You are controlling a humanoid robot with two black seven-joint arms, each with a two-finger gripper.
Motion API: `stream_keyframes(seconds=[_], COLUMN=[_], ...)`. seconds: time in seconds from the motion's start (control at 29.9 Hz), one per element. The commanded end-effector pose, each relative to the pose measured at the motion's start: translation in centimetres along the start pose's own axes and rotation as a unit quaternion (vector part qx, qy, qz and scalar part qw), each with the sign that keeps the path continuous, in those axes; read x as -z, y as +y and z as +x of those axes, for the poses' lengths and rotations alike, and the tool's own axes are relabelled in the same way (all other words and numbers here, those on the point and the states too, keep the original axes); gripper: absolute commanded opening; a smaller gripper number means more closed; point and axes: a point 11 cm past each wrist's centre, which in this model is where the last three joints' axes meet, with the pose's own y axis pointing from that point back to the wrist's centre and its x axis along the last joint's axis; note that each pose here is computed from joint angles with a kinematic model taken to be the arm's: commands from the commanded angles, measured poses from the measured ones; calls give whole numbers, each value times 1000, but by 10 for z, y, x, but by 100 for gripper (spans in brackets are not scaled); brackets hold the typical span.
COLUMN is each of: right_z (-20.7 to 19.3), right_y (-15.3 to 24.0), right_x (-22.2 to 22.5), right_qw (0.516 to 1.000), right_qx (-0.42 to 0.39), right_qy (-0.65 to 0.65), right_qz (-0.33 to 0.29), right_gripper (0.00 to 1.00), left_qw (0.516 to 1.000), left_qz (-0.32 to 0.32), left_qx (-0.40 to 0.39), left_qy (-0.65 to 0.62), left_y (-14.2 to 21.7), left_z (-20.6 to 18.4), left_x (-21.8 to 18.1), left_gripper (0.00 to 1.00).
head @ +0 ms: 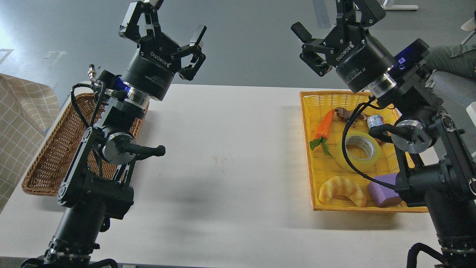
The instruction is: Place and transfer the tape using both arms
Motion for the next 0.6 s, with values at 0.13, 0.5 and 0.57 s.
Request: stream_keyframes(seconds=[0.13,0.5,0.57], right_z=[-3,-3,-3], right_y=[0,-5,-3], right_x=[3,8,6], right_qw=[1000,1000,1000], right_qx=[4,10,8], right_qy=[-3,8,5], right_qz=[12,13,10], right_gripper=[100,100,100], left_qw=[1000,1000,1000], left_qz=[1,8,8], left_qx=[9,-3,-3], left_qy=[-5,0,1], left_y=[-5,-2,-2], left_z=[-1,6,6], left_x=[-3,5,5], left_gripper=[98,98,98])
